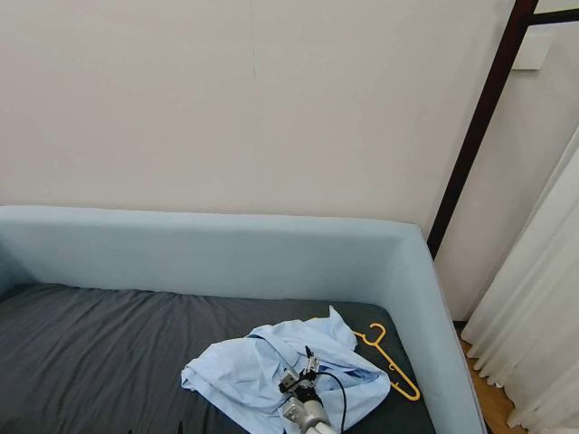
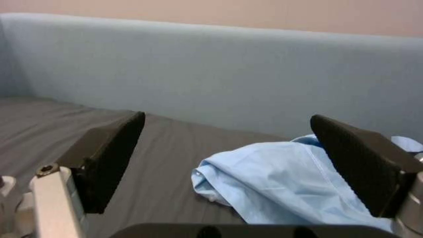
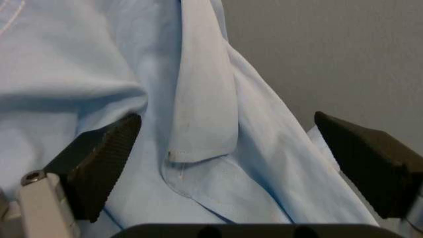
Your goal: Pick up the clothes from the sofa and hang them on the clothes hanger.
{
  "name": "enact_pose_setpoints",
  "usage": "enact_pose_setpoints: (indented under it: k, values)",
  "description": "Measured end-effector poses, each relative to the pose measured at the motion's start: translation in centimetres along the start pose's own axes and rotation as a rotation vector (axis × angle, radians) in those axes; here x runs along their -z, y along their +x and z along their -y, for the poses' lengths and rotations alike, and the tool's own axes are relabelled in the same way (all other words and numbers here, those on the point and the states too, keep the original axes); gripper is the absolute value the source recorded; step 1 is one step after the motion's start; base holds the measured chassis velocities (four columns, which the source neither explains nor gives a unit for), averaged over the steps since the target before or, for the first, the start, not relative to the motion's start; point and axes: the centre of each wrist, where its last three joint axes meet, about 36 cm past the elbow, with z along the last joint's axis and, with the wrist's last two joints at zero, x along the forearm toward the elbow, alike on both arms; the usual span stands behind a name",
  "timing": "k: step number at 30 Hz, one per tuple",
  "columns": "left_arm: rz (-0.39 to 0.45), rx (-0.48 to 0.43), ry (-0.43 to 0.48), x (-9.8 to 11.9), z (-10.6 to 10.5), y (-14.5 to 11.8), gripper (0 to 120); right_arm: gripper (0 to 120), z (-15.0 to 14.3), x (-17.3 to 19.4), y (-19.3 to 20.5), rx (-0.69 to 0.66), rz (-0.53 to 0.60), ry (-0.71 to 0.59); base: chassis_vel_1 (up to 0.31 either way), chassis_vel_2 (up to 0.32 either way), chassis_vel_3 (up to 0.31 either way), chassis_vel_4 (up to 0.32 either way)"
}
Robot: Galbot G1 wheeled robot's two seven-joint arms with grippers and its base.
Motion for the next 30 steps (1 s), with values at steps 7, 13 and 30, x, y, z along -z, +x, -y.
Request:
enact_pose_setpoints:
  k: [7,13,30]
  values:
    - [0.007,0.003,0.007,0.1,-0.1,-0.4,99,79,-0.2,-1.0,0.0,-0.041,-0.047,0.041,0.0,0.0,0.0,0.0]
    - [0.008,0.0,0.012,-0.1,0.1,-0.5,99,58,0.0,-1.4,0.1,-0.071,-0.038,0.072,0.0,0.0,0.0,0.0]
    - [0.008,-0.006,0.016,0.0,0.2,-0.4,99,0,1.2,-2.3,-0.7,-0.061,0.027,0.097,0.0,0.0,0.0,0.0]
